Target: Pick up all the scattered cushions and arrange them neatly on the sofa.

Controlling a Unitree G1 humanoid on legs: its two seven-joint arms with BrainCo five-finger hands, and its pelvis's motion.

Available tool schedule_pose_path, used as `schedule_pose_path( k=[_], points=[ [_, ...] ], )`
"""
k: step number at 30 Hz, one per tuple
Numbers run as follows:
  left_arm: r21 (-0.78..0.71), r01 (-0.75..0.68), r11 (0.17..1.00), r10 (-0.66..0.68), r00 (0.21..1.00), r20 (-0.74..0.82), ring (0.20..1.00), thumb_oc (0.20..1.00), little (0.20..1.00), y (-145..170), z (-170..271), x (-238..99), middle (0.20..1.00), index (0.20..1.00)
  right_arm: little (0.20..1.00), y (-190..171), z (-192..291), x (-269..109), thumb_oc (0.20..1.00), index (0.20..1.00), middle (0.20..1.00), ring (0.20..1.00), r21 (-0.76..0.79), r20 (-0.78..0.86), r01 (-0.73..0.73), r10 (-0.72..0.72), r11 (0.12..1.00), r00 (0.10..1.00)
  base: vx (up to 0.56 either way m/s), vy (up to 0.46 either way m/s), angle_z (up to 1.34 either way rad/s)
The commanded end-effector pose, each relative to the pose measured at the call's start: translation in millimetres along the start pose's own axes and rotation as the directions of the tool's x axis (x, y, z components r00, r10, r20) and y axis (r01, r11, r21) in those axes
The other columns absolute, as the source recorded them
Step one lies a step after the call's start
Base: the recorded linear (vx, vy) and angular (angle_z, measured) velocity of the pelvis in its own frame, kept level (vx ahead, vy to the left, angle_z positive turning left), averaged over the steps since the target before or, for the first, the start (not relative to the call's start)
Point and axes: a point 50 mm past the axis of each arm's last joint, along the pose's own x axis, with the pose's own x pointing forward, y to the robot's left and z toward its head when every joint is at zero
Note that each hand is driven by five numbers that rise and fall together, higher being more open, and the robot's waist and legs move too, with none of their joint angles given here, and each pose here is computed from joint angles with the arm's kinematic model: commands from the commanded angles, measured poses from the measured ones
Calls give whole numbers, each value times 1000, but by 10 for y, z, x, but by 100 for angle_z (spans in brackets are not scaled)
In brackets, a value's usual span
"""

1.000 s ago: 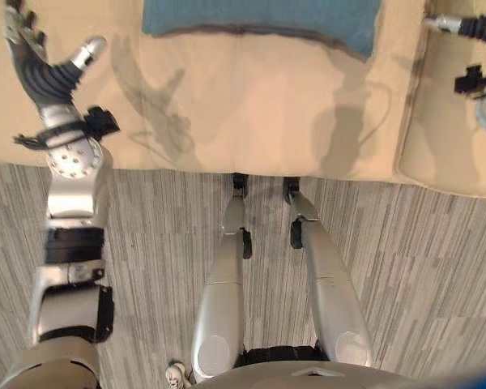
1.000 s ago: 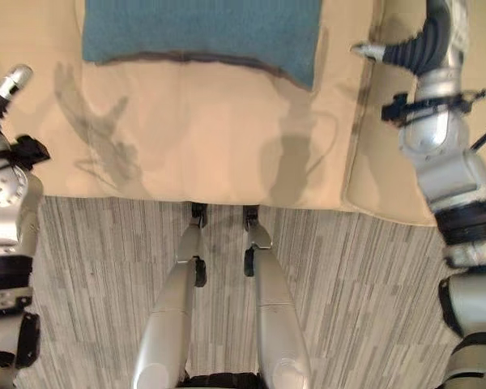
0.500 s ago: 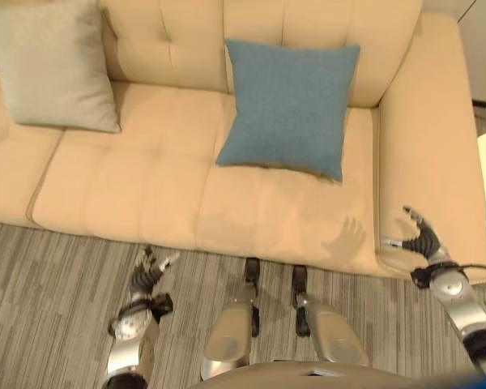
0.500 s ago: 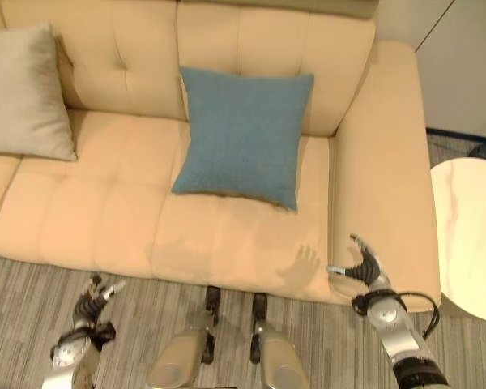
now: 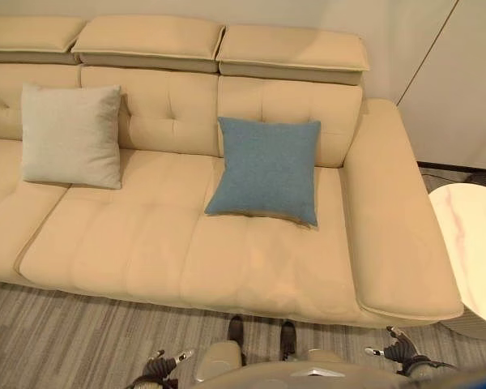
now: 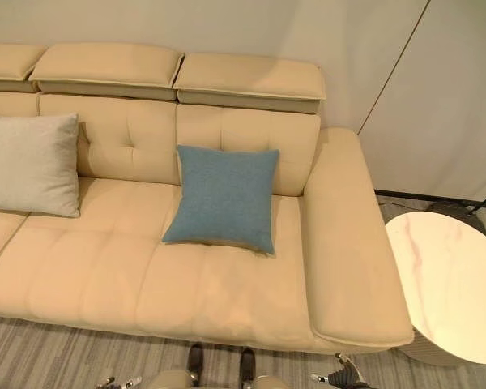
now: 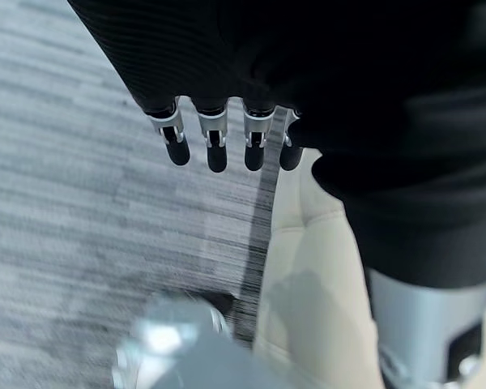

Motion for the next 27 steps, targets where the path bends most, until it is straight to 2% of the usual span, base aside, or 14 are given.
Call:
schedule_pose_path(
  k=[1,2,9,15,21,23,27],
  points=[
    [50,11,999,-15,996,89,1000,1000,1000,-13,121,-17,1000,1000,1000,-143,139,72,1000,1000,1000,1000,-57,19,37,-36,998,999,-232,314,-43],
    [131,42,990,-59,991,124,1000,1000,1000,-116,250,-3,1000,1000,1000,-96,147,92,1000,1000,1000,1000,-111,-5,13,-13,994,1000,-171,244,-34],
    [199,40,979,-59,994,88,1000,1000,1000,-140,260,28,1000,1000,1000,22,235,115,1000,1000,1000,1000,-126,-20,-15,13,992,1000,-179,214,-29],
    [250,15,968,-31,998,60,1000,1000,1000,-40,282,57,1000,1000,1000,73,380,144,1000,1000,1000,1000,-164,5,-28,29,986,1000,-244,148,-47],
    [248,1,969,-23,996,87,1000,1000,1000,24,341,61,1000,1000,1000,128,260,113,1000,1000,1000,1000,-129,-34,-48,44,990,998,-106,-60,-21],
    [190,6,982,-21,997,79,1000,1000,1000,-13,291,50,1000,1000,1000,170,294,112,1000,1000,1000,1000,-120,-24,-51,49,991,999,35,-102,-18],
    [167,34,985,-47,996,75,1000,1000,1000,-109,268,38,1000,1000,1000,236,268,98,1000,1000,1000,1000,-102,-39,-70,67,992,997,51,-56,-3]
  ],
)
